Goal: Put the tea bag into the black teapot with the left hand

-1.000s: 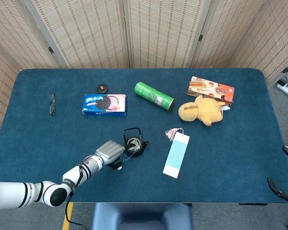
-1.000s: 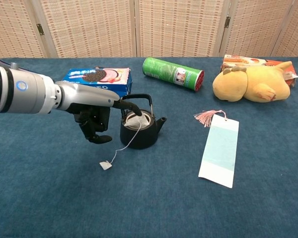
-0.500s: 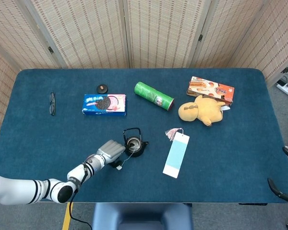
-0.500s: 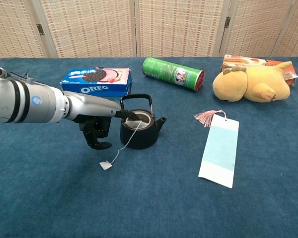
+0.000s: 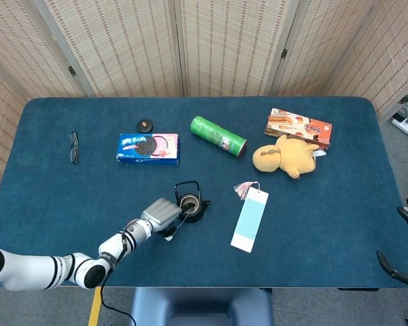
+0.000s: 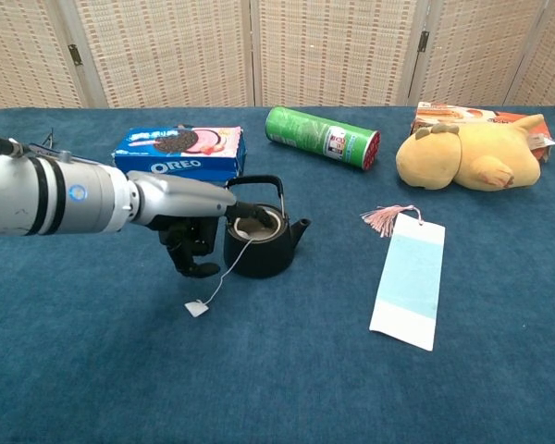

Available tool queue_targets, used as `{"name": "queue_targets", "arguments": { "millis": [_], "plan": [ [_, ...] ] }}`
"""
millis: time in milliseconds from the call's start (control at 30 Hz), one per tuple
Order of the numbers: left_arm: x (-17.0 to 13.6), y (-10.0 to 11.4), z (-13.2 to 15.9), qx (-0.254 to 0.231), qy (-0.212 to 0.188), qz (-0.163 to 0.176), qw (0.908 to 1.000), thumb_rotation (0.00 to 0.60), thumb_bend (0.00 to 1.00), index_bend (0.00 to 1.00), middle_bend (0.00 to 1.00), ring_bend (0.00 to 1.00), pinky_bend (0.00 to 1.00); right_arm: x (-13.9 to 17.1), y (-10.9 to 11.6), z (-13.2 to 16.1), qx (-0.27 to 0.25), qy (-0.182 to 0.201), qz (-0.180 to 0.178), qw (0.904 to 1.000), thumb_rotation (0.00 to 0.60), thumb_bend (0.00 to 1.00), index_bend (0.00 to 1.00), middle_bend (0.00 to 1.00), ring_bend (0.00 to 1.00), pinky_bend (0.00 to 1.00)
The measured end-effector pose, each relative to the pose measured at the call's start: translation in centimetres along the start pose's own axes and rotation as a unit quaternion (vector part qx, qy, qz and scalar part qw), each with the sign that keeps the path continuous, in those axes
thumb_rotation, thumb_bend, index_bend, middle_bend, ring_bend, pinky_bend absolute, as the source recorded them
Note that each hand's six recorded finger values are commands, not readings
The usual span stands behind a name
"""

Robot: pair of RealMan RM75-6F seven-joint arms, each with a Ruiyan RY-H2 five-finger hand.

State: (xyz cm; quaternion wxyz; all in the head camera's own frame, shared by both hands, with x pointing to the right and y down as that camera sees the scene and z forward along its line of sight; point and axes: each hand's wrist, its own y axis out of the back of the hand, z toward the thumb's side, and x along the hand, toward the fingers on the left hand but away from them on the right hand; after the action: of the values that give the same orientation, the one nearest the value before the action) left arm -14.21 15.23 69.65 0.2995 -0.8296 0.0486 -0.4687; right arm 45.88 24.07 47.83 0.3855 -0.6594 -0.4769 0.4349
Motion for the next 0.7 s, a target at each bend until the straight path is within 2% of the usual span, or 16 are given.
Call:
{"name": "queue_targets", "arguments": {
  "millis": [233, 300, 333, 367, 433, 533, 633, 700],
  "plan": [
    [-3.0, 3.4, -0.1, -0.003, 0.004, 0.063, 0.9980, 0.600, 0.52, 0.03, 0.99, 0.98, 1.00, 0.1, -0.3, 0.2, 0.000, 0.005, 0.008, 1.0000, 0.416, 0.39, 0.00, 0.00, 0.00, 0.00],
    [-4.6, 4.5, -0.9, 0.002, 0.016, 0.094, 0.9955, 0.600, 0.52, 0.03, 0.91, 0.87, 0.98, 0.1, -0.4, 0.1, 0.004, 0.002, 0.011, 0.9999, 0.416, 0.39, 0.00, 0.00, 0.00, 0.00],
    [-5.4, 5.0, -1.3, 0.005, 0.023, 0.110, 0.9937, 0.600, 0.52, 0.04, 0.82, 0.77, 0.93, 0.0, -0.5, 0.1, 0.008, -0.001, 0.013, 0.9999, 0.417, 0.39, 0.00, 0.00, 0.00, 0.00],
    [-6.3, 5.4, -1.8, 0.007, 0.031, 0.128, 0.9913, 0.600, 0.52, 0.05, 0.76, 0.70, 0.88, -0.1, -0.7, 0.1, 0.011, -0.002, 0.015, 0.9998, 0.416, 0.39, 0.00, 0.00, 0.00, 0.00],
    [-8.8, 6.3, -3.0, 0.013, 0.052, 0.173, 0.9834, 0.600, 0.52, 0.07, 0.57, 0.50, 0.69, -0.3, -1.2, 0.1, 0.019, -0.005, 0.024, 0.9995, 0.415, 0.39, 0.00, 0.00, 0.00, 0.00],
    [-13.2, 7.0, -4.8, 0.016, 0.086, 0.243, 0.9660, 0.600, 0.52, 0.10, 0.36, 0.27, 0.43, -0.7, -2.2, 0.4, 0.027, -0.003, 0.046, 0.9986, 0.415, 0.39, 0.00, 0.00, 0.00, 0.00],
    [-18.3, 6.4, -6.8, 0.010, 0.125, 0.308, 0.9431, 0.600, 0.52, 0.10, 0.24, 0.14, 0.30, -1.2, -3.6, 0.7, 0.037, 0.000, 0.072, 0.9967, 0.417, 0.39, 0.00, 0.00, 0.00, 0.00],
    [-22.1, 5.0, -8.2, 0.002, 0.160, 0.343, 0.9257, 0.600, 0.51, 0.10, 0.20, 0.10, 0.27, -1.5, -4.4, 0.9, 0.044, 0.002, 0.089, 0.9951, 0.417, 0.39, 0.00, 0.00, 0.00, 0.00]
  ]
}}
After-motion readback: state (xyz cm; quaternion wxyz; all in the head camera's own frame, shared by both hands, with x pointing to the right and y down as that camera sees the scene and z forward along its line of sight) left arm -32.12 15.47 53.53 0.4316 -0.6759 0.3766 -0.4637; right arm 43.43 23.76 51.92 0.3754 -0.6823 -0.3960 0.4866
